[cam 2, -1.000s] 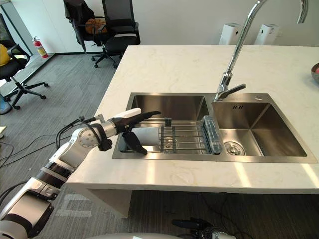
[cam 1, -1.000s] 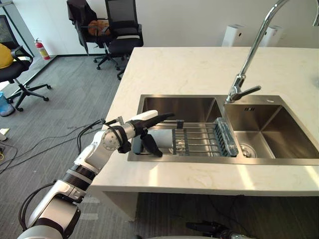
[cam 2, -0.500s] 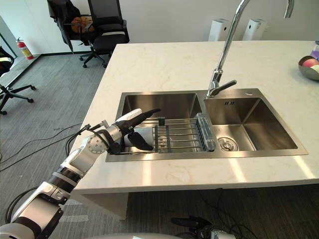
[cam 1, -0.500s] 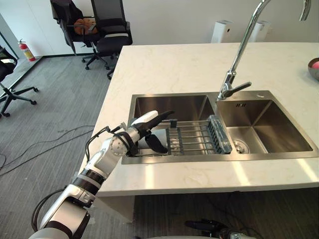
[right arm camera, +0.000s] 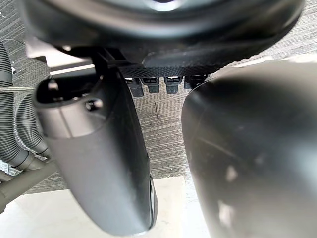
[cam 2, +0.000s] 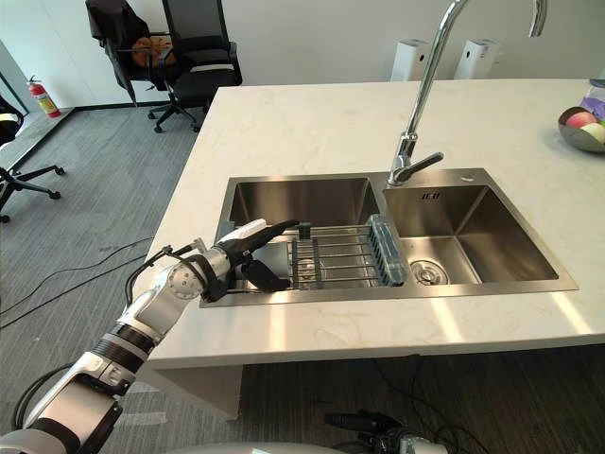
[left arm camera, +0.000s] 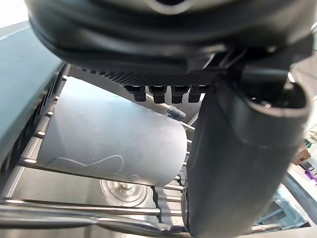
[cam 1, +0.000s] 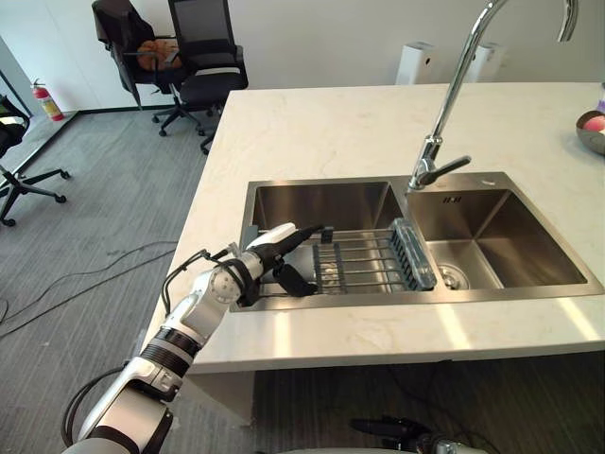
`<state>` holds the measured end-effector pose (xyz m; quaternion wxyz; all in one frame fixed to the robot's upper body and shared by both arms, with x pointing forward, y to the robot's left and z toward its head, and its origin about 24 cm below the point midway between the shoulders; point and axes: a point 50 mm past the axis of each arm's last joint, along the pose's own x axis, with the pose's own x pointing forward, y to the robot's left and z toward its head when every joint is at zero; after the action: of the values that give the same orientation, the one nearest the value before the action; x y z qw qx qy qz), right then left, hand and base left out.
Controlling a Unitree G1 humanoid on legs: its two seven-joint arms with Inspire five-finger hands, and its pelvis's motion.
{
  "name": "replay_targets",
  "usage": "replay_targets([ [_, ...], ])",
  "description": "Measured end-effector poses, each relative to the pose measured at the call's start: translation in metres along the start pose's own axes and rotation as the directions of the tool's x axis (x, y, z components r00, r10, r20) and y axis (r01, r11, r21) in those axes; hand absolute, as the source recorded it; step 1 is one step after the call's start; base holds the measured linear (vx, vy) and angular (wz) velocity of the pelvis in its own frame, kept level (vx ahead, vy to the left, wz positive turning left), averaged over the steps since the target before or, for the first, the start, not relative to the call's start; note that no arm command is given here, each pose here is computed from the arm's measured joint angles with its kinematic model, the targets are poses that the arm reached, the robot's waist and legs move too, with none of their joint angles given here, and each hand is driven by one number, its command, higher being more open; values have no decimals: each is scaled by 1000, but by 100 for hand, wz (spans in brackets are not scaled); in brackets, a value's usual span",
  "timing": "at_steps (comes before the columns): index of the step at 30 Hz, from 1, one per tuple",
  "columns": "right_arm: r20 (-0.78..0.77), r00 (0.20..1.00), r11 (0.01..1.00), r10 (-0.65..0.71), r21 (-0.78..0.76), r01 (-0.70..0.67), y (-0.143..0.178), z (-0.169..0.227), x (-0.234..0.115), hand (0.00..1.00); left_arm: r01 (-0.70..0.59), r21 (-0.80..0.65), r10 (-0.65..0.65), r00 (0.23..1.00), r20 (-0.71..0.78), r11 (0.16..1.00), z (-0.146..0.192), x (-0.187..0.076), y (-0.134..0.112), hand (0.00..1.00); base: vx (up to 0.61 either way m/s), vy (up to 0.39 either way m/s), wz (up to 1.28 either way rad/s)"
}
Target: Walk over to the sink, pick up the cup, carry it to the dishwasher, place the cup inside the dishwasher, then close the dishwasher door
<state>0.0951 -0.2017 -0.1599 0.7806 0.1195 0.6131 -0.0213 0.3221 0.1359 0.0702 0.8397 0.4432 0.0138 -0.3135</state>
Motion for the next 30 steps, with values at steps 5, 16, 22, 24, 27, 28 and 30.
replay_targets([
  [5,-5,1000,1000,0,0,0,0,0,0,100,47,7,-47,998,-29,999,0,1,3,100,0,0,0],
  [16,-7,1000,1000,10,-1,-10,2,3,0,100,153,71,-133,965,-225,986,-12,11,22,100,0,0,0],
  [22,-21,1000,1000,7,13,-6,0,-1,0,100,151,116,-120,962,-244,982,-18,15,15,100,0,0,-2],
  [24,-21,1000,1000,6,24,-5,-1,-2,-1,100,139,135,-102,962,-254,981,-20,17,12,100,0,0,-5],
  [27,-18,1000,999,9,44,-8,-2,-2,-1,100,108,117,-73,961,-269,987,-25,19,11,0,-15,-2,-13],
  [28,-16,1000,999,10,45,-9,-3,-2,-1,100,95,112,-61,960,-275,989,-27,19,10,0,-25,-3,-13],
  [30,-17,1000,999,10,46,-10,-3,-3,-1,100,71,134,-30,958,-286,988,-29,20,10,0,-30,-4,-12],
])
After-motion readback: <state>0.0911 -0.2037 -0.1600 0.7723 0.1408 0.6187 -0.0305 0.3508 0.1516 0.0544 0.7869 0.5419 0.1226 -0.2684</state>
